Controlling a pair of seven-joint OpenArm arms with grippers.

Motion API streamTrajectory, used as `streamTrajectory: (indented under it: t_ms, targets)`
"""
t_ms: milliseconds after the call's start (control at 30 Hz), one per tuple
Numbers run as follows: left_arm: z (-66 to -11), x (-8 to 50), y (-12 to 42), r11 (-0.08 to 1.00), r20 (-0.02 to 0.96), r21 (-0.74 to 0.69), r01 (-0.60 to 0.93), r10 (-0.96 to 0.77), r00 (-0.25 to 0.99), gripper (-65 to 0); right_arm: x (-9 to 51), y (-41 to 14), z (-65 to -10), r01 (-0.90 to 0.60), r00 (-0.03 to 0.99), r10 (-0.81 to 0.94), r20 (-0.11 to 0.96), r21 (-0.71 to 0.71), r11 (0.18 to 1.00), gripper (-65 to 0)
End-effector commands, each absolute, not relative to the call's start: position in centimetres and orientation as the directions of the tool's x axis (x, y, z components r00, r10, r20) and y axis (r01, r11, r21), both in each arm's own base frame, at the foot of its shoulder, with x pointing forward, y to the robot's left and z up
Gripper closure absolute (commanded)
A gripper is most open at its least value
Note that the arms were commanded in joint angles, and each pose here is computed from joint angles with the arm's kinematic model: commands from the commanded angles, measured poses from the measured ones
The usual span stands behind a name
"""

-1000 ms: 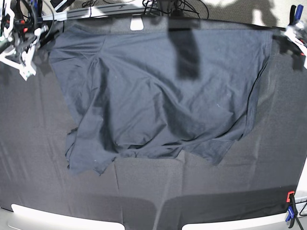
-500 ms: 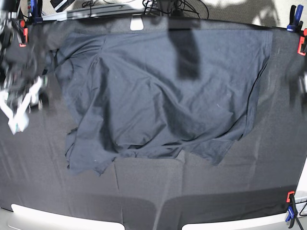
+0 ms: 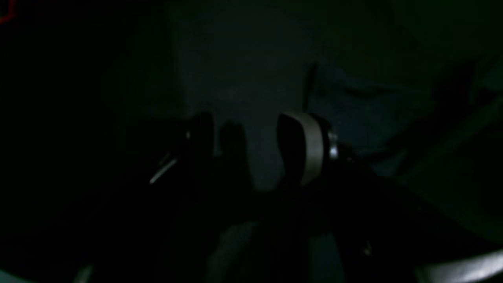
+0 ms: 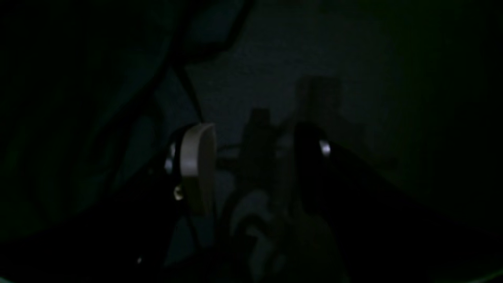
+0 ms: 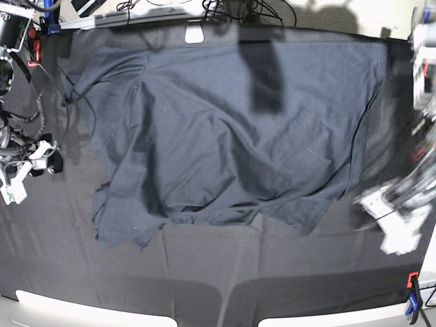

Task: Layout the t-shirt on the table in an organized manner, then fold the t-shirt properly
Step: 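Lay the shirt flat, open both grippers and withdraw them, then grasp a shirt corner with the left gripper and drag it outward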

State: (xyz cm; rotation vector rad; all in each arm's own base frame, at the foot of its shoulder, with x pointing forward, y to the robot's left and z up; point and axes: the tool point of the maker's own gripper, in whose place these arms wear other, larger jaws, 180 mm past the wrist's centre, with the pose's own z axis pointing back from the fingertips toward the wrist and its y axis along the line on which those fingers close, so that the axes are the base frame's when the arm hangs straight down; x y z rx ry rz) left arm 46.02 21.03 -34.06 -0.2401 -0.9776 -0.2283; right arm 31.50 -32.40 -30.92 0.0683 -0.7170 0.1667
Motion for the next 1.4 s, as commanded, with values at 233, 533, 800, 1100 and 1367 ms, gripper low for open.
streamTrajectory:
  t_ms: [233, 533, 800, 1100, 1367]
  targets:
    - [-36.2, 50.7, 18.7, 0.951, 0.814, -0.144, 0.272, -0.043, 0.58, -28.2, 32.5, -33.0, -29.0, -0.178, 0.702, 0.144, 0.697, -0.025, 0.984, -31.6]
    - [-37.9, 51.1, 14.8, 0.937, 0.841, -0.1, 0.336, -0.101, 0.532, -28.1, 32.6, -32.4, -28.8, -0.188, 0.693, 0.126, 0.71, 0.009, 0.982, -31.6]
    - [-39.3, 51.0, 14.9, 0.957, 0.825, -0.064, 0.283, -0.109, 0.555, -28.1, 32.6, -32.2, -28.7, -0.191, 0.692, 0.121, 0.712, 0.019, 0.981, -31.6]
    - [-41.2, 48.9, 11.1, 0.905, 0.788, -0.169, 0.391, -0.114, 0.605, -27.5, 32.6, -32.2, -28.7, -0.192, 0.688, 0.121, 0.716, 0.019, 0.981, -31.6]
    - [-40.4, 48.5, 9.5, 0.859, 0.792, -0.207, 0.469, -0.135, 0.596, -20.9, 32.7, -32.2, -28.6, -0.191, 0.684, 0.119, 0.719, 0.019, 0.981, -31.6]
